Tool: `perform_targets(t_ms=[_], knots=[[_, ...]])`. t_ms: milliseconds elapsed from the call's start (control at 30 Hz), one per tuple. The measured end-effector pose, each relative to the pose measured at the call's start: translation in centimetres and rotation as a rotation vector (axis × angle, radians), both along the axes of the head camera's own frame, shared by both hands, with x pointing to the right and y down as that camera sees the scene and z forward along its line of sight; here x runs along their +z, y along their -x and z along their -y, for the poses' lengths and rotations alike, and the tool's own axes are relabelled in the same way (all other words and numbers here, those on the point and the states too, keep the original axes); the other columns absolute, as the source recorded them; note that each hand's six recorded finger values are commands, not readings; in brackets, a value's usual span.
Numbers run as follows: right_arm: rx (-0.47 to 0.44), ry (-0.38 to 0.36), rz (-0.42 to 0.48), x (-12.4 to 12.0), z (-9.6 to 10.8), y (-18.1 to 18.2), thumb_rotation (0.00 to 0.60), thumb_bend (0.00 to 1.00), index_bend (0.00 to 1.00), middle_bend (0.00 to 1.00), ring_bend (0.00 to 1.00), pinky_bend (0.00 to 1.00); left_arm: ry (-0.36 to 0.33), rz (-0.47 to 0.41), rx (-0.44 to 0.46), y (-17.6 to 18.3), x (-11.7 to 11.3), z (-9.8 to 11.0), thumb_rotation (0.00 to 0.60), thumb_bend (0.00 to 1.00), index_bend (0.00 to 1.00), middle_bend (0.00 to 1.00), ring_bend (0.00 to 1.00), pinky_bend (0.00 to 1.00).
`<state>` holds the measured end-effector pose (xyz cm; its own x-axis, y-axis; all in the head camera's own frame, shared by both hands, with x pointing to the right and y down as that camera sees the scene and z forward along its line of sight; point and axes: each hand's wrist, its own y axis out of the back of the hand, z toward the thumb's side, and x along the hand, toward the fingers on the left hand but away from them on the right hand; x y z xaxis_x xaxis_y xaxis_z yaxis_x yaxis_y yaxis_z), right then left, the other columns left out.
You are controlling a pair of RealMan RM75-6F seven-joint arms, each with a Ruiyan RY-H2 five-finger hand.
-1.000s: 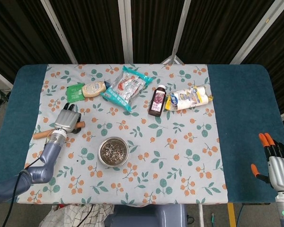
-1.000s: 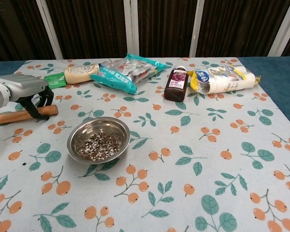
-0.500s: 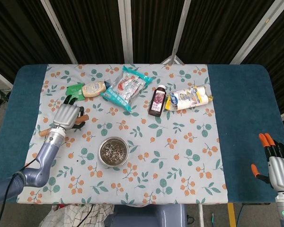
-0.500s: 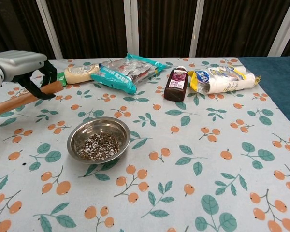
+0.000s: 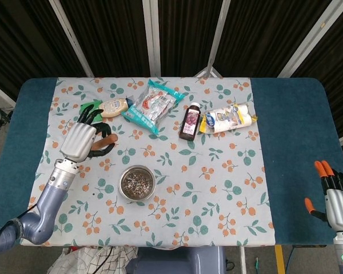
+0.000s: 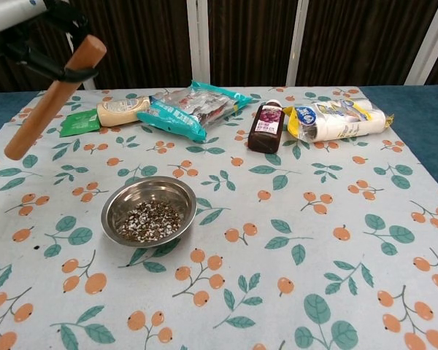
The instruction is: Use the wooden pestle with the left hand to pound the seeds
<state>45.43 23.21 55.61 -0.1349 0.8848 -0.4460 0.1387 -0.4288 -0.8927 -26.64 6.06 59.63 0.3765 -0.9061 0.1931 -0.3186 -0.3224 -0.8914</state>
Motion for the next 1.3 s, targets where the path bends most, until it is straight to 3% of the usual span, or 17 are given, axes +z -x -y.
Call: perform_targets(t_ms=[167,300,500,1100,1300], knots=[[-0.010,-0.005,-0.003,-0.1,-0.1,0.2,0.600,0.37,0.00,0.00,0.00,0.00,-0.038,-0.239,-0.056,-0.8,-2.3,-0.9,0.600,0.70,0.61,0.63,0.15,0.08],[-0.006,-0.006,-0.007,-0.1,-0.1,0.1,0.600,0.37,0.00,0.00,0.00,0.00,-0.012,-0.435,-0.082,-2.1,-3.0,-2.0,0.600,0.70,0.62,0.64,0.18,0.08],[-0.005,-0.004,-0.006,-0.1,0.0,0.0,0.600,0.37,0.00,0.00,0.00,0.00,0.016,-0.628,-0.049,-4.3,-2.9,-3.6,0.600,0.71,0.63,0.65,0.18,0.09],[-0.007,0.004,0.004,0.1,0.0,0.1,0.600,0.37,0.00,0.00,0.00,0.00,0.104,-0.768,-0.032,-7.8,0.8,-6.0,0.600,0.71,0.63,0.66,0.18,0.09],[-0.006,0.005,0.004,0.1,0.0,0.1,0.600,0.37,0.00,0.00,0.00,0.00,0.108,-0.776,-0.022,-8.0,1.5,-6.6,0.600,0.71,0.63,0.66,0.18,0.09]])
